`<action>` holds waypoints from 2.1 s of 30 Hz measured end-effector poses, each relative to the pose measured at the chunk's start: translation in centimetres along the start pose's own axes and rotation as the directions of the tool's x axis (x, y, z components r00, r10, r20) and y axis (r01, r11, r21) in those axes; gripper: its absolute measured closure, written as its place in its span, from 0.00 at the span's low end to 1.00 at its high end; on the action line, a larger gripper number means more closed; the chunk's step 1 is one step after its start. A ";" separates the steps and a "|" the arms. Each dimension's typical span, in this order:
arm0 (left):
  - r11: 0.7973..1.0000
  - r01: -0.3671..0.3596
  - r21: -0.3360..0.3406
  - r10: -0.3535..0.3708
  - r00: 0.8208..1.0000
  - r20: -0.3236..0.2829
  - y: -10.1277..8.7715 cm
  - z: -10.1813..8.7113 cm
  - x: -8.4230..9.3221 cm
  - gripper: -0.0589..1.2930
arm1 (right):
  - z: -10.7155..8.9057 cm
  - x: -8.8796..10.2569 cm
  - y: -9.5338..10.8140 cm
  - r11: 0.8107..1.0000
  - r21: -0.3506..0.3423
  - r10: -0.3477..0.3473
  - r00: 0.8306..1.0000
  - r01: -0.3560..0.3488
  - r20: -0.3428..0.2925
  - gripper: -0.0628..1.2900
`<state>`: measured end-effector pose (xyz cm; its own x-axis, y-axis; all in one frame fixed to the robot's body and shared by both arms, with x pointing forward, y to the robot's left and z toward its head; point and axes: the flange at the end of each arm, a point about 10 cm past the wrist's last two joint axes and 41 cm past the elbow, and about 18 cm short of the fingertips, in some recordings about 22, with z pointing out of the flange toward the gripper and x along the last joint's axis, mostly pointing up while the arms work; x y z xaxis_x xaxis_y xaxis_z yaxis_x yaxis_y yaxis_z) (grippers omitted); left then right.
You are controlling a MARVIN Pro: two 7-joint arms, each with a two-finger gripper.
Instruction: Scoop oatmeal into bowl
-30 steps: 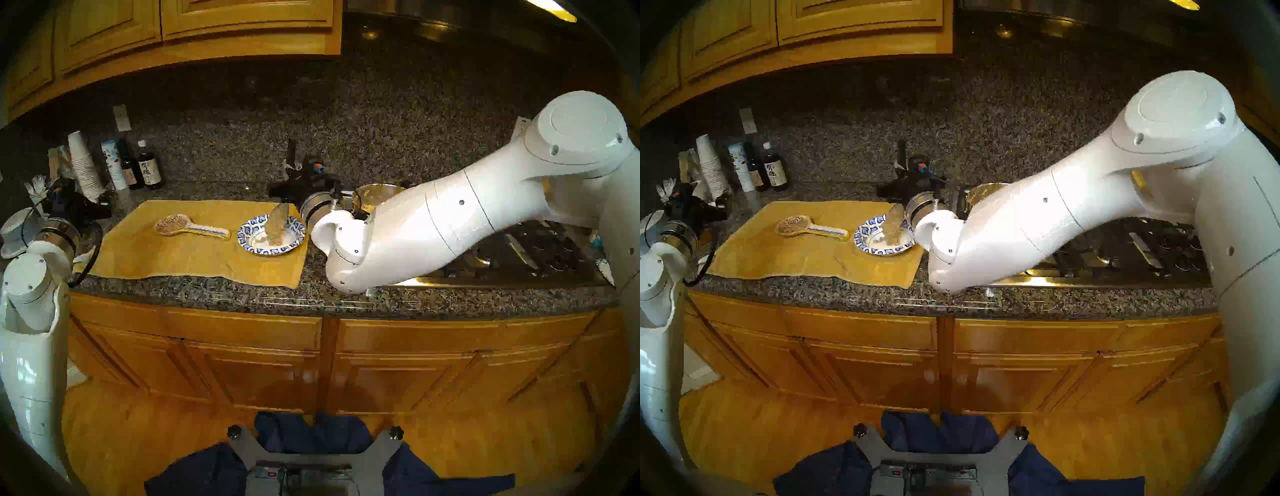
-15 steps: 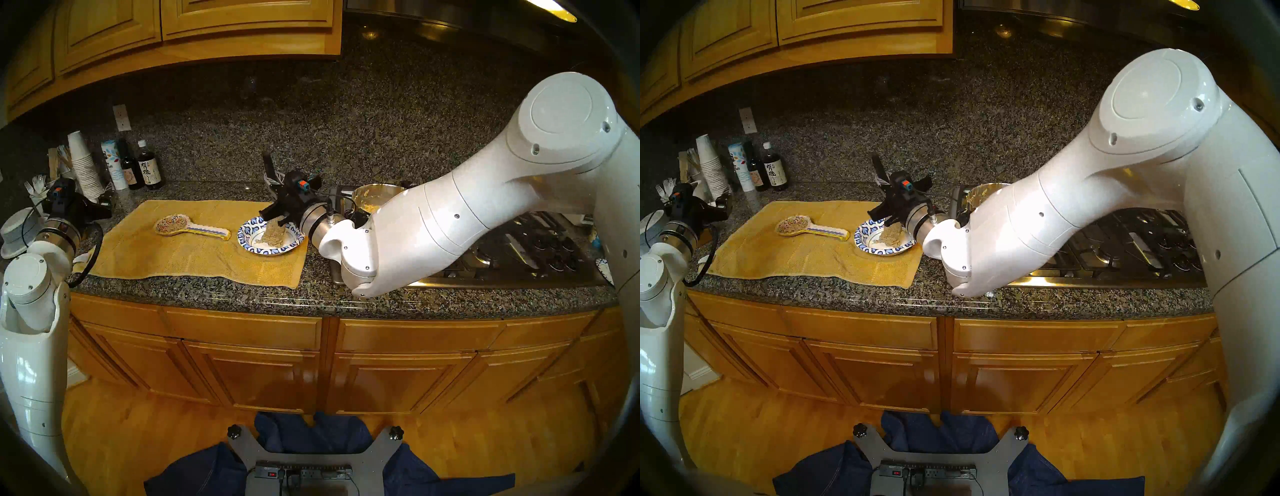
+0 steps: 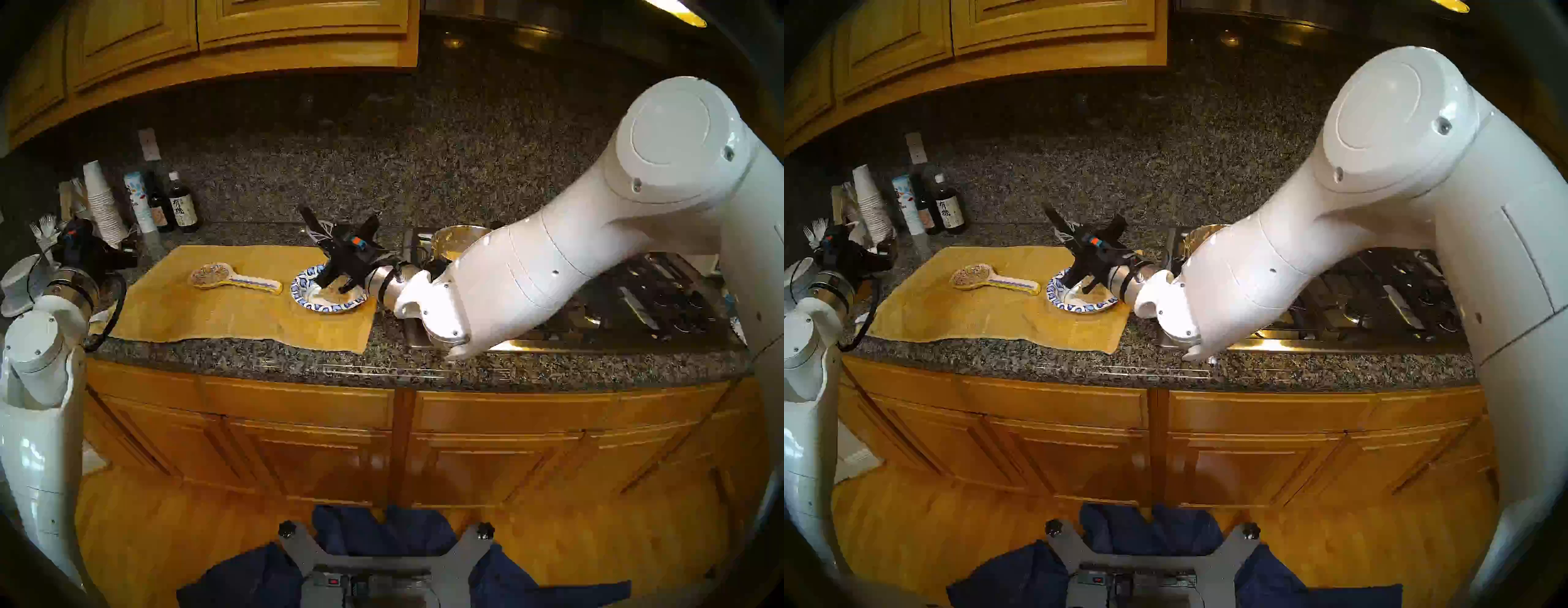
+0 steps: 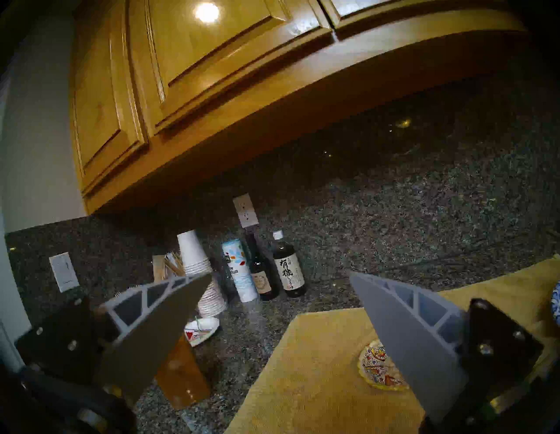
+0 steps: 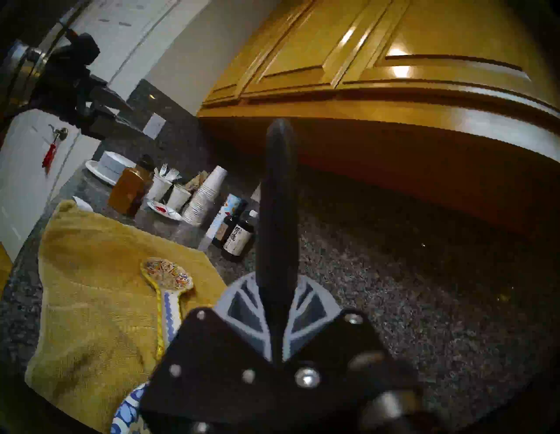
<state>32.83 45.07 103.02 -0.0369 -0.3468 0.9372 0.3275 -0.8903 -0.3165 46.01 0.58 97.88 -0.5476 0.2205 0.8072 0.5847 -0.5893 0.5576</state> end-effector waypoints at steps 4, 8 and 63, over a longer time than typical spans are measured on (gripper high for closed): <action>1.000 0.000 0.000 0.000 1.000 0.000 0.0 0.0 0.0 0.04 | 0.3 0.2 0.3 0.999 0.008 -0.037 0.999 0.038 -0.015 0.98; 1.000 0.000 0.000 0.000 1.000 0.000 0.0 0.0 0.0 0.04 | 0.5 0.3 0.7 0.997 0.011 -0.074 0.997 0.075 -0.030 0.98; 1.000 -0.001 0.001 0.001 1.000 0.000 0.0 0.0 0.1 0.04 | -0.4 0.8 1.3 0.914 -0.195 -0.390 0.904 0.357 -0.175 0.98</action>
<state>32.84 45.08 103.09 -0.0363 -0.3473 0.9371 0.3280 -0.8899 -0.3171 46.08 -0.31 99.15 -0.8277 0.2935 0.4783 0.2222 -0.6112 0.7597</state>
